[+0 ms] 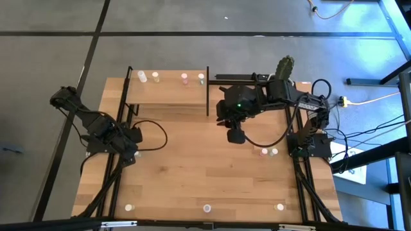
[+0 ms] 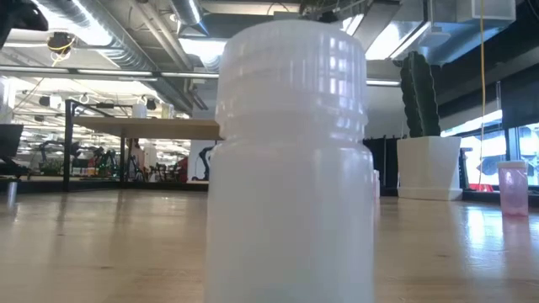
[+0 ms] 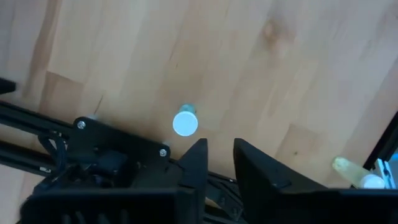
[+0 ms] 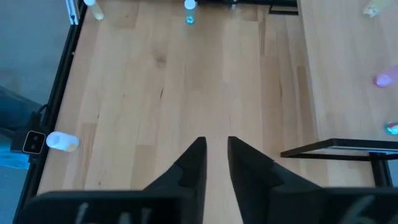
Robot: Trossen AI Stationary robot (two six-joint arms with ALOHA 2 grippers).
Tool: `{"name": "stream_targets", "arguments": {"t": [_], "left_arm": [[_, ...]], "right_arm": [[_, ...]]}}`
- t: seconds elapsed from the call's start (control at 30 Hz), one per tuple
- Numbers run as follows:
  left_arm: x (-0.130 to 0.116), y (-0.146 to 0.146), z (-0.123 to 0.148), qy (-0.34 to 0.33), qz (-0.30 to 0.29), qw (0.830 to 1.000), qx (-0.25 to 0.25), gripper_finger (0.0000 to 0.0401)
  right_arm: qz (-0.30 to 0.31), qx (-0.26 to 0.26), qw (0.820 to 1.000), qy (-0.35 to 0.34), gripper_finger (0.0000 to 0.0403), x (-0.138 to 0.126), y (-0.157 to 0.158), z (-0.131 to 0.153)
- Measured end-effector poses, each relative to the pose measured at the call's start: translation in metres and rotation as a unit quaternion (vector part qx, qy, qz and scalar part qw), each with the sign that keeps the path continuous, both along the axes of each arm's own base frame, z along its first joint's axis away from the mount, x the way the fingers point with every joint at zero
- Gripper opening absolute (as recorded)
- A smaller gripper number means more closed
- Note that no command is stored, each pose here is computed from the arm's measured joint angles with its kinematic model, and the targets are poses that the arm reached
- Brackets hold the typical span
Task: Pick and place medicine bottles onto shelf by color
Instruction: Put the left green pill bottle on the shelf
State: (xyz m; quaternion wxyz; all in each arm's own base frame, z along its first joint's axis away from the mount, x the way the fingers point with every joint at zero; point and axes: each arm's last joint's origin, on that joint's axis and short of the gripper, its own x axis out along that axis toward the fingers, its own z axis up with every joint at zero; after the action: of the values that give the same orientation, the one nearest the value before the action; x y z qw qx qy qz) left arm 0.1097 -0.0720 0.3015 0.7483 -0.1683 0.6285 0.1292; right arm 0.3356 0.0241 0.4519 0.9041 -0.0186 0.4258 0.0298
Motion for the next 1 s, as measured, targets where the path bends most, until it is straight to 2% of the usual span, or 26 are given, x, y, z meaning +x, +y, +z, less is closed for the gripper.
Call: {"name": "stream_targets", "arguments": {"t": [0.13,0.27,0.4,0.5,0.7,1.0], "left_arm": [[0.0,-0.001,0.0,0.01,-0.006,1.0,-0.014,0.0102],[-0.001,-0.001,0.0,0.009,-0.021,1.0,-0.011,0.0109],[-0.001,-0.003,0.0,-0.009,-0.074,0.997,0.02,0.0109],[-0.001,-0.004,0.0,-0.029,-0.091,0.994,0.048,0.0107],[-0.003,-0.008,0.0,-0.039,-0.111,0.991,0.058,0.0109],[-0.009,-0.017,0.0,-0.045,-0.097,0.993,0.044,0.0109]], "right_arm": [[-0.001,0.002,1.0,0.0,0.0098,0.0,0.0,0.0],[-0.009,0.009,1.0,0.001,0.0125,0.0,0.0,0.0],[-0.007,0.008,1.0,0.001,0.0147,0.0,0.0,0.0],[-0.007,0.007,1.0,0.001,0.016,0.0,0.0,0.0],[-0.006,0.006,1.0,0.004,0.0174,0.0,0.0,0.0],[0.027,-0.023,0.999,0.002,0.0174,0.0,0.0,0.0]]}}
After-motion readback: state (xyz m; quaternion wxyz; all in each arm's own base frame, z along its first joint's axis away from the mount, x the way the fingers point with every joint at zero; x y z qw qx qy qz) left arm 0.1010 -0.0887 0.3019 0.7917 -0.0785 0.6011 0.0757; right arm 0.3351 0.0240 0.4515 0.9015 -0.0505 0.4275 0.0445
